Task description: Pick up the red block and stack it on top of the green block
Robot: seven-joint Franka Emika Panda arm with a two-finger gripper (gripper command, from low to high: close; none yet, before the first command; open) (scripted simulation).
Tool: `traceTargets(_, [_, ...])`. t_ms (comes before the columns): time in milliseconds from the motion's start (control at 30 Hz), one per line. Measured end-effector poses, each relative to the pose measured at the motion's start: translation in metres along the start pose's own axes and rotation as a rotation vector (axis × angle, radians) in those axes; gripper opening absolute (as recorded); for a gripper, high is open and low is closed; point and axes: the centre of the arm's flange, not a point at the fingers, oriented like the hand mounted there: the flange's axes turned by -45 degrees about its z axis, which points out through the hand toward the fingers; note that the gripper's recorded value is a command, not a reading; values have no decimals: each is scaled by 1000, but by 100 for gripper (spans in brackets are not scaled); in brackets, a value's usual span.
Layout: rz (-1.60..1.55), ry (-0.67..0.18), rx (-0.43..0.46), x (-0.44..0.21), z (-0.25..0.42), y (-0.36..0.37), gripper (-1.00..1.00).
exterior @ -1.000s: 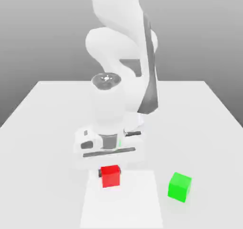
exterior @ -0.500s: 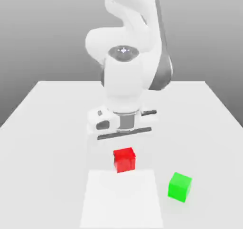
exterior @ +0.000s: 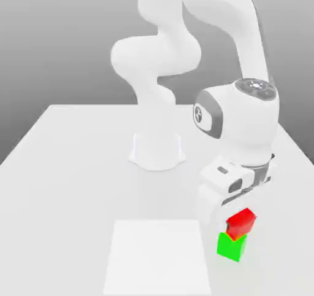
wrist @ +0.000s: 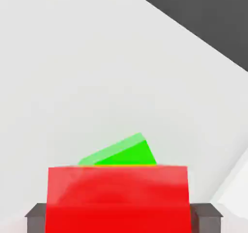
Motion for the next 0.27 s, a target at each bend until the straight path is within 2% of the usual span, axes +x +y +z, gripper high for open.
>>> traceTargets(100, [1, 0, 0, 0, 2, 0, 100])
traceTargets(267, [1, 0, -1, 0, -48, 0, 100])
